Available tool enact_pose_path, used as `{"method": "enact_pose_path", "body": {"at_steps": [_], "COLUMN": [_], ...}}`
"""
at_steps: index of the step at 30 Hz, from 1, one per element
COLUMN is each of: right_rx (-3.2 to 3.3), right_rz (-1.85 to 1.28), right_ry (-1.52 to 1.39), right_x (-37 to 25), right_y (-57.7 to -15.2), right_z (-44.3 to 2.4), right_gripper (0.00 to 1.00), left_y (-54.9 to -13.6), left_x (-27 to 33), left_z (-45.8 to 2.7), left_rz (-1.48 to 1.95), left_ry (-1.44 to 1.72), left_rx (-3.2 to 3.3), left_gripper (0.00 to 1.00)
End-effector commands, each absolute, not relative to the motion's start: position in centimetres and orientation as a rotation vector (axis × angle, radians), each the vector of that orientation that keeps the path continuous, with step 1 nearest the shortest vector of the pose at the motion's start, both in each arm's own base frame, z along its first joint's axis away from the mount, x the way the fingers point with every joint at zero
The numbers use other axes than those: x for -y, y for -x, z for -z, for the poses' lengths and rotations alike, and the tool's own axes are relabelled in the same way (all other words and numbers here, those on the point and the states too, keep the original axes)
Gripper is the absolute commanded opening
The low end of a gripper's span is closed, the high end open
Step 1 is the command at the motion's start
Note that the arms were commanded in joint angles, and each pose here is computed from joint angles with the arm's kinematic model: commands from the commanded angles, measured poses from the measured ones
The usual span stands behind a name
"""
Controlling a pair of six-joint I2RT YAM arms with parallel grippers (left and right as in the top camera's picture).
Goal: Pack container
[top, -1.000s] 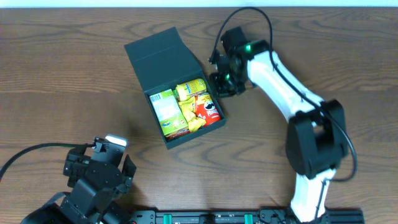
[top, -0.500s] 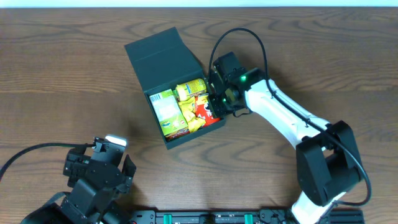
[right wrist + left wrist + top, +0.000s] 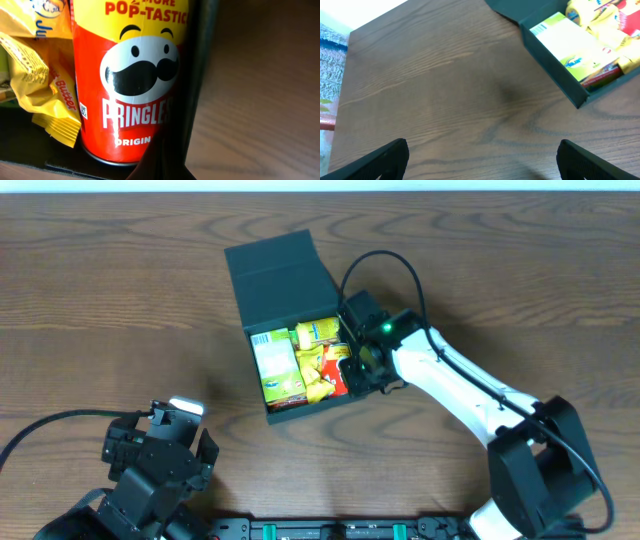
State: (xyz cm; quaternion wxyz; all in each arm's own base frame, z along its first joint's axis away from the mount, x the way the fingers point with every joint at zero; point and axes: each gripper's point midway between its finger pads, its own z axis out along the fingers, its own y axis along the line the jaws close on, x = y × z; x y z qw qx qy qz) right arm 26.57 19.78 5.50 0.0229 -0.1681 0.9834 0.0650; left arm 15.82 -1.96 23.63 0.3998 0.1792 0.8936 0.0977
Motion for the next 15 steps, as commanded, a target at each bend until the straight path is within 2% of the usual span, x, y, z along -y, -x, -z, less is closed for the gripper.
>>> {"method": "enact_pose_path", "body": {"at_steps": [1, 10, 15], "right_rx": [-3.122, -3.257, -3.255], "right_rz": [-0.114, -0.022, -0.017], "right_ry": [0.51, 0.48, 0.466], "right_x": [-18.3, -16.5, -16.5], "right_y": [-24.1, -18.5, -17.0], "right_z": [-4.3, -3.9, -4.9], "right_gripper": [0.01, 0.01, 0.01], "left_y": [-15.9, -15.9, -15.9], "left_x": [1.7, 1.7, 1.7], "left_z": [-24.2, -24.2, -24.2], "left_rz": [-0.265, -0.265, -0.265], "left_ry": [-0.454, -0.454, -0.454], "left_rx": [-2.241, -2.241, -2.241], "left_gripper": [0.95, 0.95, 0.95]}}
